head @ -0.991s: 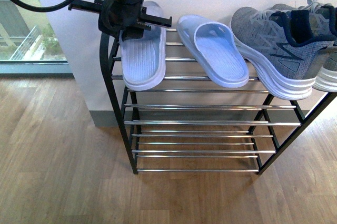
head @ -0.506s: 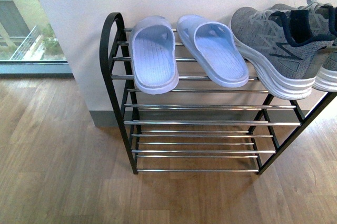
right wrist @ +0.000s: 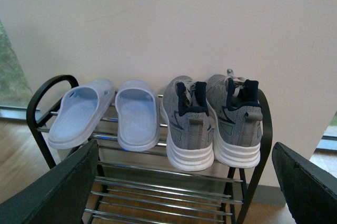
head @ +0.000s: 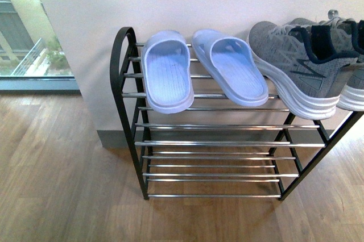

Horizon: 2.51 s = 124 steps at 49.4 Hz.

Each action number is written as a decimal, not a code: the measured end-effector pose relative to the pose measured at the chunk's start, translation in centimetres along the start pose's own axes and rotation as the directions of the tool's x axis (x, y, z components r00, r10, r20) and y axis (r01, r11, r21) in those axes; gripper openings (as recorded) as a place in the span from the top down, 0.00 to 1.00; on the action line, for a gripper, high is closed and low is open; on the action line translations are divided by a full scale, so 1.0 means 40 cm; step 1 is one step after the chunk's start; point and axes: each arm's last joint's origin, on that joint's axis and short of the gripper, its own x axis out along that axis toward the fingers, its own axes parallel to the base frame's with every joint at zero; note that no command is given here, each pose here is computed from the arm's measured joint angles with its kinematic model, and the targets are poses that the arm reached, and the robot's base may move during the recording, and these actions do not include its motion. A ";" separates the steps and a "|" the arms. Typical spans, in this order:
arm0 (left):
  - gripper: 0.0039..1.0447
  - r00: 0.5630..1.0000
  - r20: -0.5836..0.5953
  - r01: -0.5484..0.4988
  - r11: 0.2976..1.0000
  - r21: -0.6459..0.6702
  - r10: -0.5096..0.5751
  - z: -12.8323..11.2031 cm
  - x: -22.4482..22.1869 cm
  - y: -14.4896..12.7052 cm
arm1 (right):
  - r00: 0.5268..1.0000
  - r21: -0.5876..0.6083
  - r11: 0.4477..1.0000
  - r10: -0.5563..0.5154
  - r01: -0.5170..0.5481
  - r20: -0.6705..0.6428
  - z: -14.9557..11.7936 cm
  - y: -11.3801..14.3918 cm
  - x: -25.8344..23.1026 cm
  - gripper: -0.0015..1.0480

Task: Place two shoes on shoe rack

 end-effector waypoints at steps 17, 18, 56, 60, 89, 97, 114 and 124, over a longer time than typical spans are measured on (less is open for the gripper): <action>0.99 1.000 0.012 -0.006 1.000 -0.001 0.006 -0.057 -0.108 0.066 | 1.000 0.000 1.000 0.000 0.000 0.000 0.000 0.000 0.000 0.09; 0.99 1.000 0.012 -0.006 1.000 -0.001 0.006 -0.058 -0.111 0.068 | 1.000 0.000 1.000 0.000 0.000 0.000 0.000 0.000 0.000 0.09; 0.99 1.000 0.029 -0.004 1.000 0.001 0.004 -0.096 -0.210 0.104 | 1.000 0.000 1.000 0.000 0.000 0.000 0.000 0.000 0.000 0.09; 0.99 0.999 0.032 -0.004 1.000 0.001 0.004 -0.095 -0.215 0.104 | 1.000 0.000 1.000 0.000 0.000 0.000 0.000 0.000 0.000 0.09; 0.99 0.999 0.034 -0.005 1.000 0.001 0.005 -0.095 -0.248 0.104 | 1.000 0.000 1.000 0.000 0.000 0.000 0.000 0.000 0.000 0.09; 0.99 1.000 0.009 -0.005 1.000 0.001 0.005 -0.103 -0.262 0.104 | 1.000 0.000 1.000 0.000 0.000 0.000 0.000 0.000 0.000 0.09; 0.79 1.000 0.017 -0.006 1.000 0.001 0.006 -0.106 -0.277 0.104 | 1.000 0.000 1.000 0.000 0.000 0.000 0.000 0.000 0.000 0.09; 0.43 1.000 0.017 -0.006 1.000 0.001 0.006 -0.105 -0.277 0.104 | 1.000 0.000 1.000 0.000 0.000 0.000 0.000 0.000 0.000 0.09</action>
